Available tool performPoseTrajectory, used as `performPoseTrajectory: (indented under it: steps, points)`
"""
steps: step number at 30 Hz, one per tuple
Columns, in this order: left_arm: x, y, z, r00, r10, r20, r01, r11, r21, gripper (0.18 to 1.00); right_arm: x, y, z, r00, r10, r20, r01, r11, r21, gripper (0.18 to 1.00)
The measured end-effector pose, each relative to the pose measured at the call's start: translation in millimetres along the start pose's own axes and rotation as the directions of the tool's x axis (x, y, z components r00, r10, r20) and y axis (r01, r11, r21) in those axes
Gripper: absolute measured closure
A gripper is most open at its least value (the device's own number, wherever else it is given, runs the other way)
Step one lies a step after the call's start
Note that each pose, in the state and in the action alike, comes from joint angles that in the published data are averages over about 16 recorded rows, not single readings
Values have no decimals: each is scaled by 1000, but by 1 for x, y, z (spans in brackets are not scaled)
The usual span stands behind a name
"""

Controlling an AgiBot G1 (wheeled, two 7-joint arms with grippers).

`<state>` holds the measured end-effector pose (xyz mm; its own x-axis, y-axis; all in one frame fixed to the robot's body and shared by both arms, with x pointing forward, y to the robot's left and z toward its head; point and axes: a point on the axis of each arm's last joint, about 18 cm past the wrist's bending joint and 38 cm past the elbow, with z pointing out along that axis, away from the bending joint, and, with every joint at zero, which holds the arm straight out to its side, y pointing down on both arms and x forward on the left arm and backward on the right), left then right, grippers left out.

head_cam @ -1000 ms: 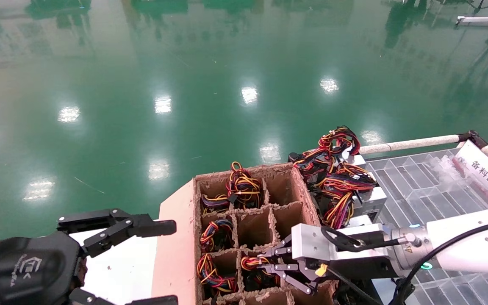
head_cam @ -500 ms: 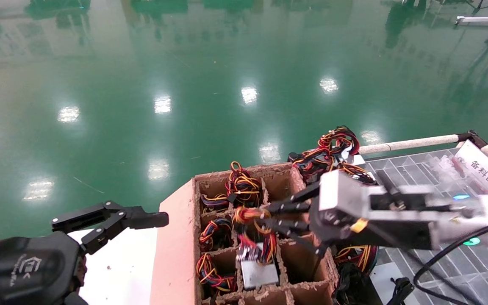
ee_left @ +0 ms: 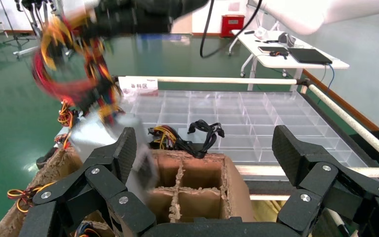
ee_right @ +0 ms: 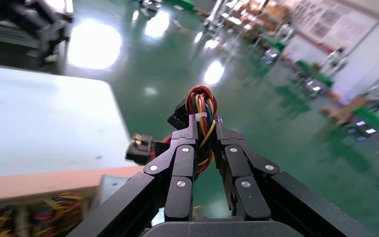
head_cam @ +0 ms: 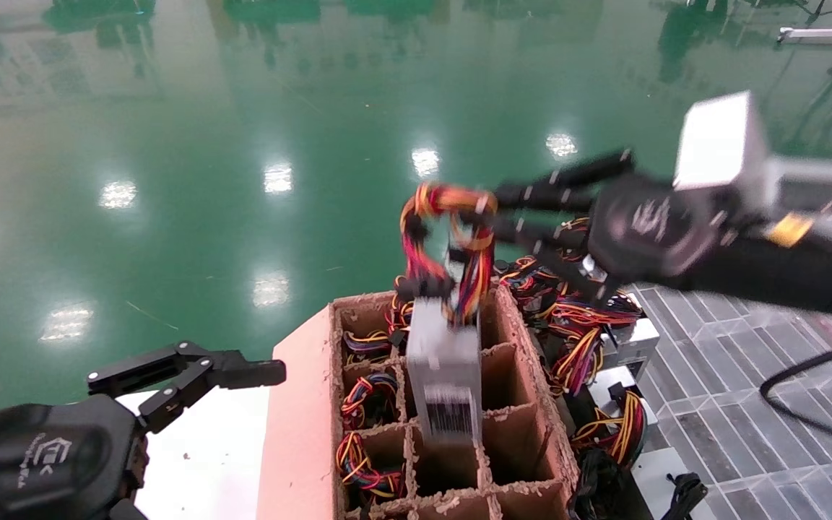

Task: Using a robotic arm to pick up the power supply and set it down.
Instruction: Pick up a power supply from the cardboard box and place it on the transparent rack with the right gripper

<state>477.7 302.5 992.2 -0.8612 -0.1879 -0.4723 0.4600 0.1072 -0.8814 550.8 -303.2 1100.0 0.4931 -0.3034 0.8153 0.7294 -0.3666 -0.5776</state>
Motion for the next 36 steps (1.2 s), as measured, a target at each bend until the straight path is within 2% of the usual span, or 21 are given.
performPoseTrajectory:
  steps: [7,12,17,22,26,32,36]
  points:
    - [0,0,0,1000,0,0,0,1000,0,184,30,-21,-33,993,-93,-76,91,995,-37,945]
    - [0,0,0,1000,0,0,0,1000,0,184,48,-27,-63,976,-184,-117,168,977,-135,945]
    - [0,0,0,1000,0,0,0,1000,0,184,60,-27,-98,955,-263,-139,223,942,-250,945]
    - [0,0,0,1000,0,0,0,1000,0,184,64,-19,-129,937,-322,-132,256,895,-365,945]
    - [0,0,0,1000,0,0,0,1000,0,184,63,-9,-148,933,-340,-118,260,864,-431,945]
    - [0,0,0,1000,0,0,0,1000,0,184,56,13,-163,933,-352,-77,268,822,-503,945]
    - [0,0,0,1000,0,0,0,1000,0,184,52,26,-167,935,-351,-51,274,805,-527,945]
